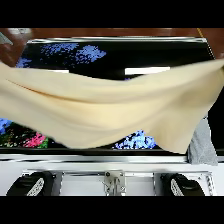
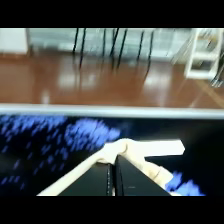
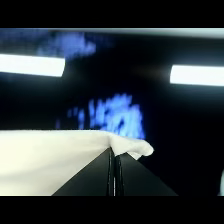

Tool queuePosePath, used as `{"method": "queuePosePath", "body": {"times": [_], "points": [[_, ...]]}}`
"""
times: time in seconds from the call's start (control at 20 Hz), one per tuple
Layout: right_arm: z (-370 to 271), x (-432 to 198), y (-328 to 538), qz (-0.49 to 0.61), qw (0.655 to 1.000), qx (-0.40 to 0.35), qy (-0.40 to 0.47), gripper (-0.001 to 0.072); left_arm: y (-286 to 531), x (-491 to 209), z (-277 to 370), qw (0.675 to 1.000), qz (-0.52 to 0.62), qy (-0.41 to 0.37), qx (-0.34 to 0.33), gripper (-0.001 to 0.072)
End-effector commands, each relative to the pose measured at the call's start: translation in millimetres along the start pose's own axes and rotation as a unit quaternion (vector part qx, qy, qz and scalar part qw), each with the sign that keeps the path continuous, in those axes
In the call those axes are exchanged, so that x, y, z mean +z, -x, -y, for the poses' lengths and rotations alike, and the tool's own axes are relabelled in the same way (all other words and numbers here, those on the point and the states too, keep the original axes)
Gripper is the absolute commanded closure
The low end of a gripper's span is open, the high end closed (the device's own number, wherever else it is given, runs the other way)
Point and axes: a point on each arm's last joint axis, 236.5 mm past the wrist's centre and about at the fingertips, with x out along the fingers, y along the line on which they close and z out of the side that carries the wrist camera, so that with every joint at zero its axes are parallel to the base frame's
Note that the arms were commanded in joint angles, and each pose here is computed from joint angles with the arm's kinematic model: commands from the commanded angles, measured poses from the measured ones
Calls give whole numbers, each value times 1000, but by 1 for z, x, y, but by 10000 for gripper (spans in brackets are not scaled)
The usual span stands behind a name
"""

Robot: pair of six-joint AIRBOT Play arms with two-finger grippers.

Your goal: Fold the shirts.

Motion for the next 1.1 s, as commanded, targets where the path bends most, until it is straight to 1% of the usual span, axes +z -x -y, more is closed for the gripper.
{"method": "queuePosePath", "body": {"times": [0.0, 0.2, 0.3, 0.4, 0.45, 0.6, 0.65, 0.75, 0.85, 0.9, 1.05], "points": [[5, -89, -9, -208, 976, 1, -63, 652, -23, -73, -34, 991, -124, -2, 57, 670], [11, -157, -50, -314, 942, 13, -117, 652, -72, -182, -50, 962, -265, 16, 63, 670], [18, -194, -81, -342, 929, 12, -144, 652, -94, -228, -57, 947, -313, 24, 65, 670], [33, -215, -128, -318, 932, -1, -172, 652, -123, -257, -64, 944, -323, 29, 67, 670], [46, -214, -158, -280, 942, -14, -183, 652, -140, -265, -67, 944, -321, 32, 67, 670], [82, -180, -228, -159, 962, -40, -218, 652, -197, -279, -66, 951, -298, 64, 51, 670], [87, -168, -245, -126, 962, -37, -241, 652, -214, -284, -67, 953, -289, 74, 48, 670], [93, -154, -274, -80, 950, -26, -302, 652, -246, -295, -70, 956, -274, 97, 45, 670], [91, -168, -298, -93, 928, -14, -361, 652, -267, -319, -67, 949, -285, 126, 39, 669], [89, -185, -309, -119, 918, -12, -378, 652, -273, -338, -61, 940, -308, 142, 33, 669], [83, -240, -325, -206, 900, -14, -384, 652, -266, -406, -38, 895, -417, 159, 12, 669]]}}
